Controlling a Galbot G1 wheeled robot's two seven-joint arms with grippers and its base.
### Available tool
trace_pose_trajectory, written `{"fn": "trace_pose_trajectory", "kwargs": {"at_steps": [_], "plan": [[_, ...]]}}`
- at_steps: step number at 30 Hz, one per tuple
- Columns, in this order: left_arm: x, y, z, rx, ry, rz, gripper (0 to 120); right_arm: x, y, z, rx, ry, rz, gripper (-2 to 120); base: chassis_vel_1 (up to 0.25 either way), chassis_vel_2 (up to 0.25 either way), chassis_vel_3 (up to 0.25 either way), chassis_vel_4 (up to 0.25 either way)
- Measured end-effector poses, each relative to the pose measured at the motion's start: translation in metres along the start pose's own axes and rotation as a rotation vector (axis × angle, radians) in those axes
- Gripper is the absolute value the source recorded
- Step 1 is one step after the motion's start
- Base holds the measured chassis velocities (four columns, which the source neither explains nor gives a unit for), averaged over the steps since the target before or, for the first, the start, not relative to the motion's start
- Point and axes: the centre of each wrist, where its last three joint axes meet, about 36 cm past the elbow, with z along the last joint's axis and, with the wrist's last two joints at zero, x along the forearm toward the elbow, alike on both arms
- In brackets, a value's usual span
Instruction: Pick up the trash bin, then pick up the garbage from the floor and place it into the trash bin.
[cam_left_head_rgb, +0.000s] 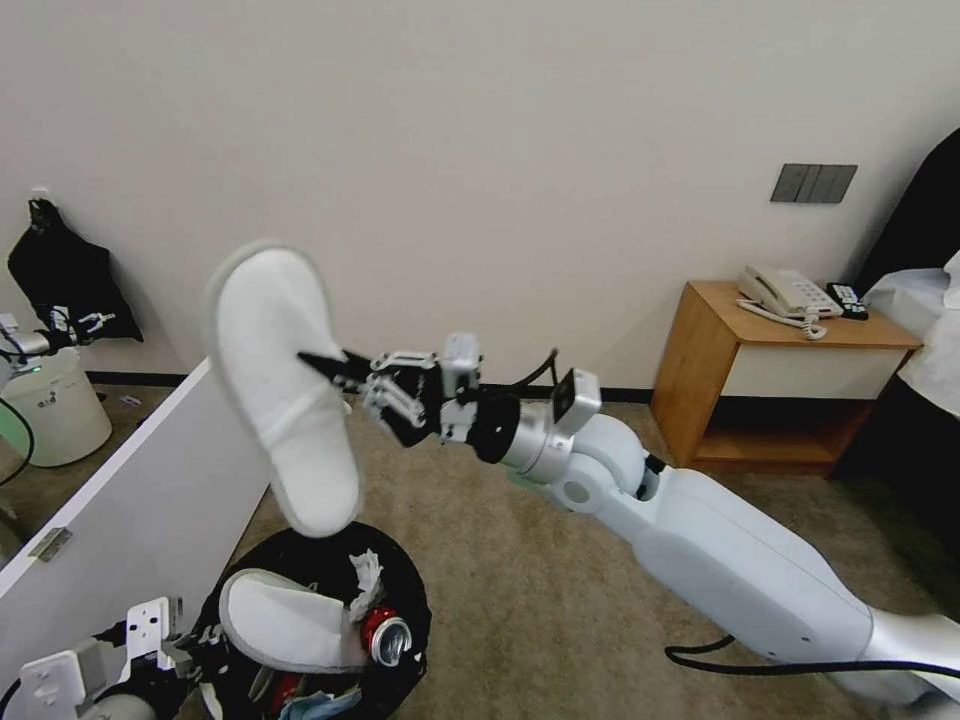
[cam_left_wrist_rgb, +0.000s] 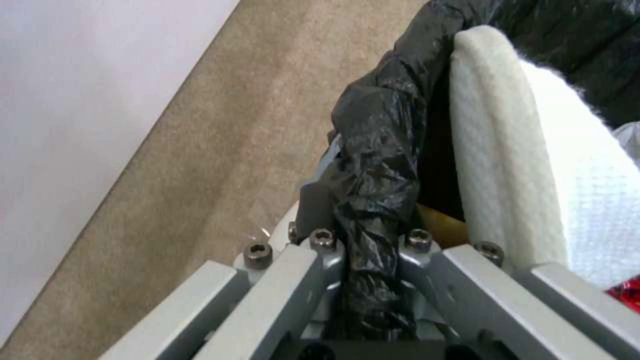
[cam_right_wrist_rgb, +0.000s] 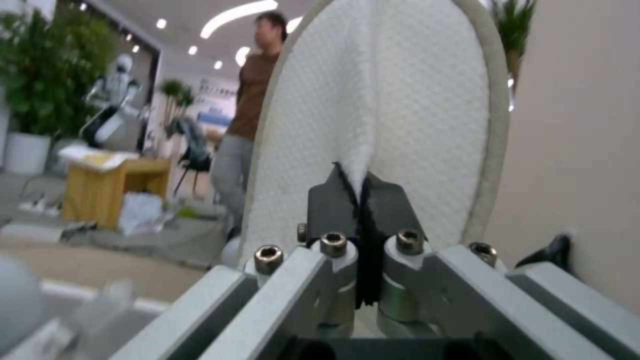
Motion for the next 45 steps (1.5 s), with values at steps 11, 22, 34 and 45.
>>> {"fn": "trace_pose_trajectory", "kwargs": {"at_steps": [11, 22, 34, 45], "plan": [[0.001, -0.001, -0.004, 0.002, -0.008, 0.009, 2, -0.003, 0.015, 0.072, -0.026, 0.136, -0.070, 0, 0.000, 0.000, 0.000, 0.000], [0.003, -0.002, -0.006, 0.004, -0.008, 0.019, 2, 0.015, 0.029, 0.129, -0.067, 0.233, -0.074, 0, 0.000, 0.000, 0.000, 0.000], [0.005, -0.004, -0.006, 0.005, -0.007, 0.023, 2, 0.029, 0.038, 0.179, -0.132, 0.293, -0.052, 0, 0.000, 0.000, 0.000, 0.000], [0.008, -0.005, -0.005, 0.002, -0.003, 0.021, 2, 0.037, 0.040, 0.199, -0.150, 0.315, -0.033, 0, 0.000, 0.000, 0.000, 0.000]]}}
